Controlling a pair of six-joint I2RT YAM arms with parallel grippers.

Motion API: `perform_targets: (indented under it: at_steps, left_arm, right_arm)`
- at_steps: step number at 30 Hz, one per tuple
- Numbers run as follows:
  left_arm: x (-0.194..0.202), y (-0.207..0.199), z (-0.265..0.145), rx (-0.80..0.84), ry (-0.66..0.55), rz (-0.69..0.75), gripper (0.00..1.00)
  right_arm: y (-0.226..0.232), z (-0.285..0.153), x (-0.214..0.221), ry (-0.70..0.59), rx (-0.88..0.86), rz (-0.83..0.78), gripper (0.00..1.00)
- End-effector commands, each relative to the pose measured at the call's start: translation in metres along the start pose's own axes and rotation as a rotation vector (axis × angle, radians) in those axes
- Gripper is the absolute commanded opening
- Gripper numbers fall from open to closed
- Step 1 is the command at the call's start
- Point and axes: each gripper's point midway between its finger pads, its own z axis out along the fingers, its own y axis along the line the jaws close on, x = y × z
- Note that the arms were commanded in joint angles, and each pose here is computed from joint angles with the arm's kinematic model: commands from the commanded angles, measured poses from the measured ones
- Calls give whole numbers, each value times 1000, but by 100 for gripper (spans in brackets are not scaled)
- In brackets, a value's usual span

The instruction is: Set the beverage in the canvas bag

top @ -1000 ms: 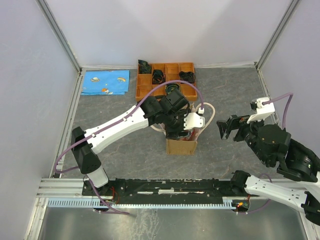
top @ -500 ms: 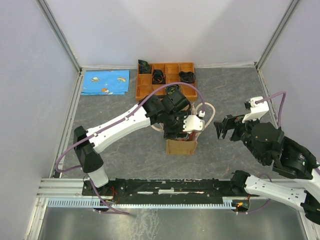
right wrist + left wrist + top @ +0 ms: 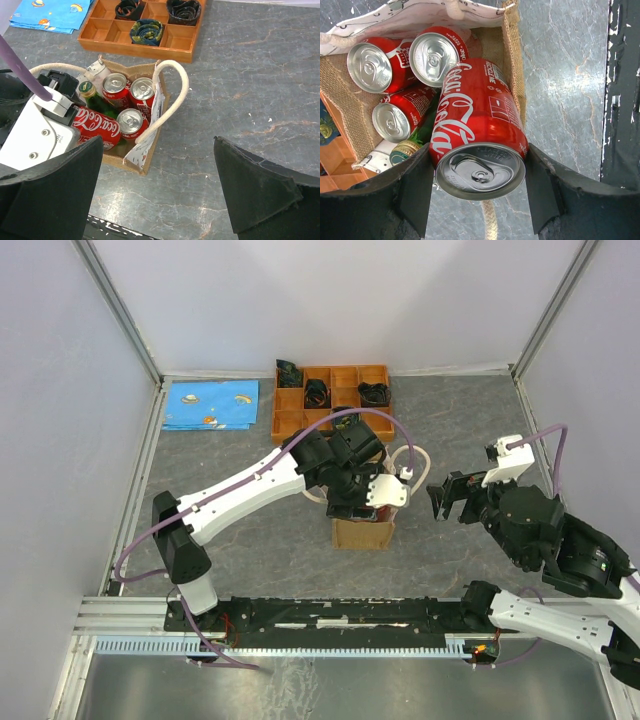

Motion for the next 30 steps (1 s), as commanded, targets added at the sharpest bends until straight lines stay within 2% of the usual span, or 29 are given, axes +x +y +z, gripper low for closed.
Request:
perform_targets:
  at_steps: [1,12,30]
  left_arm:
    - [0,7,-9,-20,25,68,3]
    - [3,-2,-10,40,46,87,3]
    - [2,2,37,59,43,-27,3]
  right_arm:
    - [3,-1,-5,-21,-13,26,99]
    - [6,2,-3,-12,-21,16,99]
    - [-3,-5,2,-1,-6,32,99]
